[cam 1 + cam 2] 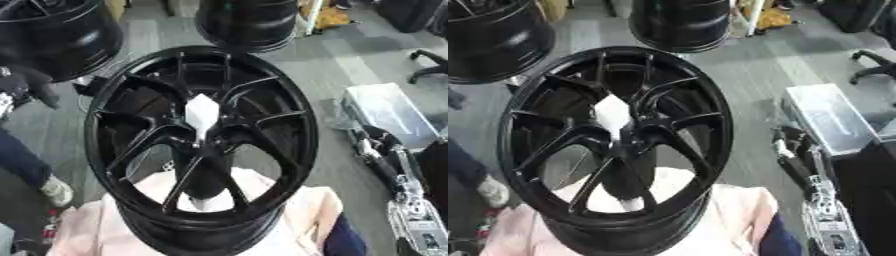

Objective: Pull the pin out of the wheel hub.

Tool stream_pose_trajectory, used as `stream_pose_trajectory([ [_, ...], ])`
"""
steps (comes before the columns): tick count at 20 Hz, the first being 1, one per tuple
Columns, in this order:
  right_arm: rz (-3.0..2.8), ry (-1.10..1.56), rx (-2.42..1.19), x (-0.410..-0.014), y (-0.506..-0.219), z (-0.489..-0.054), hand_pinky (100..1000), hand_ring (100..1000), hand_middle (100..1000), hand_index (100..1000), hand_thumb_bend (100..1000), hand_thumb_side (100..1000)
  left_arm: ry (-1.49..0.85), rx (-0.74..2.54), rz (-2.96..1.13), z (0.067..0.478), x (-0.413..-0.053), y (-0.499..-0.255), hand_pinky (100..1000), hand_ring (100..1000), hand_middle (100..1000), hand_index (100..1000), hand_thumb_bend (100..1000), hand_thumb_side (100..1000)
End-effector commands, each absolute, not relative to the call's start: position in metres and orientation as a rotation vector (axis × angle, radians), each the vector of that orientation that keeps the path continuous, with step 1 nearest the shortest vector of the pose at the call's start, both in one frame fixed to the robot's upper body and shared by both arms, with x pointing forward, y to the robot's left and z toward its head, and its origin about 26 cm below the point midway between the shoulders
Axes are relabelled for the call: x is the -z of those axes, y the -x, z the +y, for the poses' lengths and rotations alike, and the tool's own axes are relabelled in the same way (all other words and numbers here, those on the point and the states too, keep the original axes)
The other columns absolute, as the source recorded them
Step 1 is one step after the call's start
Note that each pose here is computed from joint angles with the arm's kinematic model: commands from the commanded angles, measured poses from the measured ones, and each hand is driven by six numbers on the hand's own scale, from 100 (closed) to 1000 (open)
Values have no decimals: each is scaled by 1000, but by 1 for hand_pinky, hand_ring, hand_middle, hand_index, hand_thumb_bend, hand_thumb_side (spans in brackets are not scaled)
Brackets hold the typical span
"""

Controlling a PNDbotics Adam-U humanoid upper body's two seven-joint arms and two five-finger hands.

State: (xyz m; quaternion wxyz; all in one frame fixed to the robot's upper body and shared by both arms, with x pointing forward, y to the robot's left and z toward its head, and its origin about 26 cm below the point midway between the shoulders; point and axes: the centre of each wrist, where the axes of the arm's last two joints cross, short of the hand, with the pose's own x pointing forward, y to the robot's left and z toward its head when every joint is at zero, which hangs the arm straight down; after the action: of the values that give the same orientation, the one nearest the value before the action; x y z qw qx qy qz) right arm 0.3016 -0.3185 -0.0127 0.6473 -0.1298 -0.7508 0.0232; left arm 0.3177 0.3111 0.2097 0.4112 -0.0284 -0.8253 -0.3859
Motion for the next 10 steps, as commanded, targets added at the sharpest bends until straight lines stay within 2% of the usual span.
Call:
stream_pose_trajectory([
  [1, -1735, 308, -80, 3, -304, -323, 675, 628, 686, 795, 137, 458, -11, 1346, -2107, 313, -254, -327, 777, 610, 606, 764, 124, 525],
  [4, -1732, 305, -92, 3, -305, -323, 675, 628, 686, 795, 138, 458, -73, 1678, -2071, 306, -280, -340, 780, 634, 638, 786, 169, 517],
  [5, -1732, 304, -96, 3, -305, -322, 675, 628, 686, 795, 139, 457, -84, 1766, -2049, 303, -284, -344, 781, 655, 669, 800, 242, 532],
  [6, -1731, 300, -104, 3, -305, -322, 675, 628, 686, 795, 139, 457, -82, 1896, -1996, 295, -288, -349, 783, 661, 676, 804, 260, 536],
  [7, -1731, 298, -108, 3, -305, -322, 675, 627, 686, 795, 140, 457, -70, 1993, -1951, 288, -288, -355, 785, 670, 685, 807, 301, 540],
  [10, -1730, 296, -112, 3, -305, -321, 675, 627, 686, 795, 141, 457, 1, 2193, -1844, 270, -280, -375, 787, 676, 696, 813, 319, 565],
])
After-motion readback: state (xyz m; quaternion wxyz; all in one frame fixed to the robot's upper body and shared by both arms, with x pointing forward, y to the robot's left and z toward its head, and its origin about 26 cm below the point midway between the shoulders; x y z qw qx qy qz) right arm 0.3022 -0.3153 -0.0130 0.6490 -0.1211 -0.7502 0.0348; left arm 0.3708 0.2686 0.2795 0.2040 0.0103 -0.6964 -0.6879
